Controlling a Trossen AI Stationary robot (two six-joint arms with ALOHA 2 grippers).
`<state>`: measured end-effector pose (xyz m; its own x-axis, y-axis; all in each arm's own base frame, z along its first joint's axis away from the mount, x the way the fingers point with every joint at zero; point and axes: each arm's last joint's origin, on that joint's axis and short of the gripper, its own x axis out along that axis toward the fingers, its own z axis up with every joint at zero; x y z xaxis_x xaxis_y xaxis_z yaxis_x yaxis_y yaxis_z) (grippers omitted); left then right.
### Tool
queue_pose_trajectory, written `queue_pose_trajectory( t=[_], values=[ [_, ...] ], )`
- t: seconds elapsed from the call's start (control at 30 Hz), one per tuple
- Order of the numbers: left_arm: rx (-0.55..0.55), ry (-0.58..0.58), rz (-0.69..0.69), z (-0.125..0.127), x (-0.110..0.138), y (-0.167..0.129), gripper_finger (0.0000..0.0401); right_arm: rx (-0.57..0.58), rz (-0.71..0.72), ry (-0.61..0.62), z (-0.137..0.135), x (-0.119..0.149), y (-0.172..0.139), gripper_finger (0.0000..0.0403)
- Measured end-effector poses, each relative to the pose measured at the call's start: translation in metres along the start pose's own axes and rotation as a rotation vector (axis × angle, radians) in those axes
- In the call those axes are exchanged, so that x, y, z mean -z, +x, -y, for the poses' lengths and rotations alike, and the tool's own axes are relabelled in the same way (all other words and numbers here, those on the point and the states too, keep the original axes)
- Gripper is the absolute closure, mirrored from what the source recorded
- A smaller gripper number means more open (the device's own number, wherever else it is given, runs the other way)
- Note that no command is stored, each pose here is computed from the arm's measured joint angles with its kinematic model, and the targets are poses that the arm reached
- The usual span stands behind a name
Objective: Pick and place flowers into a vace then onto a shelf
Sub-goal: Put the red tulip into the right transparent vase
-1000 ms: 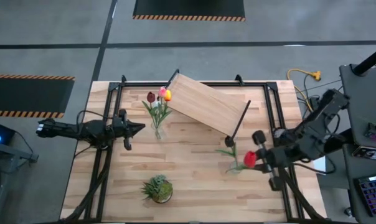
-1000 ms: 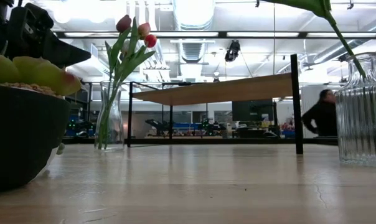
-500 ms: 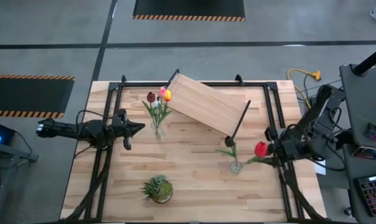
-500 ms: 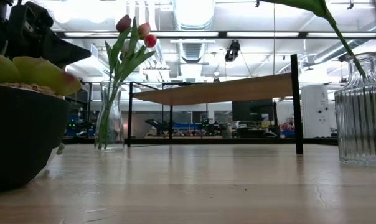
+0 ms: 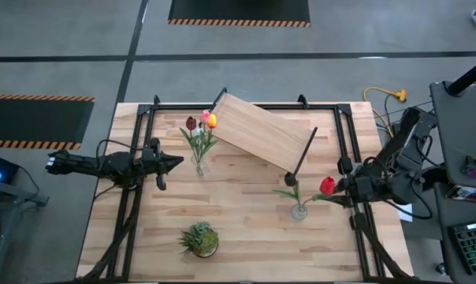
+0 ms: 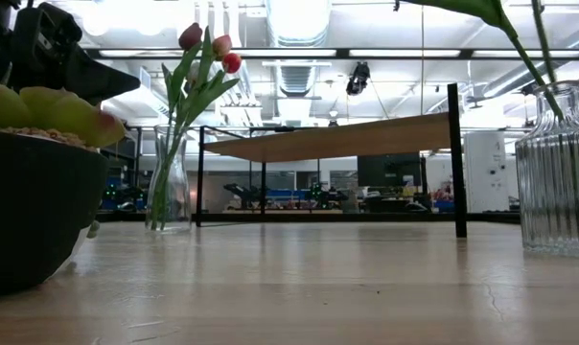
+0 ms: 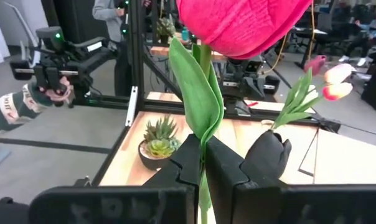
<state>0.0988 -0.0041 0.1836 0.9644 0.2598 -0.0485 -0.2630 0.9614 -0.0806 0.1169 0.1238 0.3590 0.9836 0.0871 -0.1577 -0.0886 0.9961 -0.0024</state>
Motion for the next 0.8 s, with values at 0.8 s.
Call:
queue_pose_trajectory(
  t=[0.8],
  values=[
    [0.000, 0.000, -0.001, 0.000, 0.000, 0.000, 0.0401, 0.076, 0.034, 0.085, -0.007, 0.092, 0.023, 0.0394]
  ],
)
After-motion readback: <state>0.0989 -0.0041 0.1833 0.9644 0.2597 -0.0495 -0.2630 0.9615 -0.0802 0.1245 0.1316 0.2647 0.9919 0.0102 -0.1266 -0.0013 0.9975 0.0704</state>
